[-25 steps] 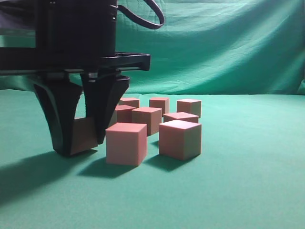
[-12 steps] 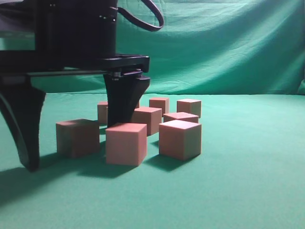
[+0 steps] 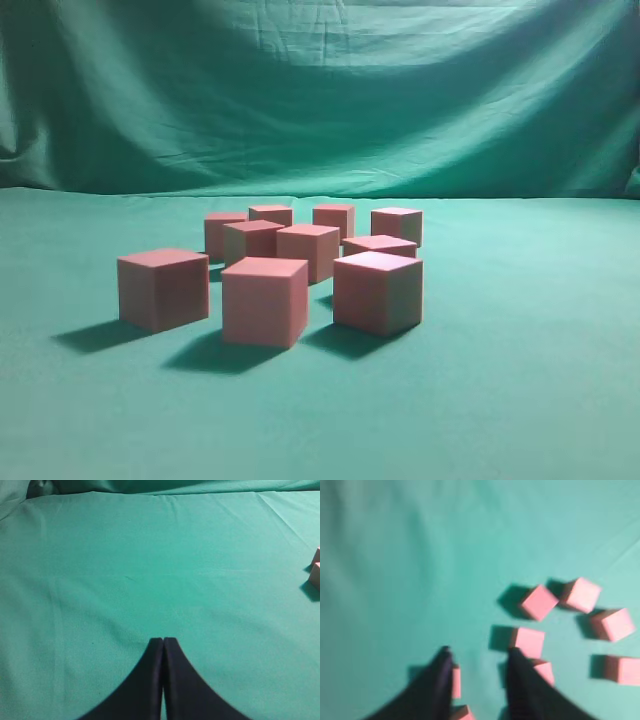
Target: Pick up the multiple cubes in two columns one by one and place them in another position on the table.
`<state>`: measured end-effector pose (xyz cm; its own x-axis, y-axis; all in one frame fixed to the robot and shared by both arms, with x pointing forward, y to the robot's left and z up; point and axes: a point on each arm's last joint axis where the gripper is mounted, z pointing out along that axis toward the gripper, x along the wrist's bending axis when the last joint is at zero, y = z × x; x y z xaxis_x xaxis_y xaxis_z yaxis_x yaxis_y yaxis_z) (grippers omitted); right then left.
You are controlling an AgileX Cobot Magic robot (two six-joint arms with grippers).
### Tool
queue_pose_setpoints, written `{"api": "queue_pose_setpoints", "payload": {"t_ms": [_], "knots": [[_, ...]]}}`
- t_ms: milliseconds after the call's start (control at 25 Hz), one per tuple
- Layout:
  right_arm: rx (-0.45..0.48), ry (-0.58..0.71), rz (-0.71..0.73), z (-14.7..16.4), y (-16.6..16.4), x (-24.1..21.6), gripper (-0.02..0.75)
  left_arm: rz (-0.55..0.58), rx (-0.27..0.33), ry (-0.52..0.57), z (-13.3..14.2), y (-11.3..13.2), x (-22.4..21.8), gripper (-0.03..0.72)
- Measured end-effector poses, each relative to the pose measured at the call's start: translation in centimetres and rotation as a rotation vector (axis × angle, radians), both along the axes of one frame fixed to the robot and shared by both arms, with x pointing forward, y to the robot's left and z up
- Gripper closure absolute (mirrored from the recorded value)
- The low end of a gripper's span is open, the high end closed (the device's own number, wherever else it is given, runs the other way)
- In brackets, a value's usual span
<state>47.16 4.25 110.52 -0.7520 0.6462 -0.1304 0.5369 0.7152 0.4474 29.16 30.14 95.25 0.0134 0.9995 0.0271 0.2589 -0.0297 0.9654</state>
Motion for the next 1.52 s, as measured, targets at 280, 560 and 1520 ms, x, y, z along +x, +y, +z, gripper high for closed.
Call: {"api": "queue_pose_setpoints", "payload": {"t_ms": [280, 560, 1520], "knots": [[0.262, -0.148, -0.027, 11.4, -4.1, -2.5, 0.738, 0.0, 0.0, 0.0, 0.0, 0.0, 0.0, 0.688], [0.484, -0.188, 0.0, 19.1, -11.1, -7.7, 0.738, 0.0, 0.0, 0.0, 0.0, 0.0, 0.0, 0.688], [0.679, -0.448, 0.1, 15.3, -32.7, -21.5, 0.738, 0.0, 0.0, 0.0, 0.0, 0.0, 0.0, 0.688]]}}
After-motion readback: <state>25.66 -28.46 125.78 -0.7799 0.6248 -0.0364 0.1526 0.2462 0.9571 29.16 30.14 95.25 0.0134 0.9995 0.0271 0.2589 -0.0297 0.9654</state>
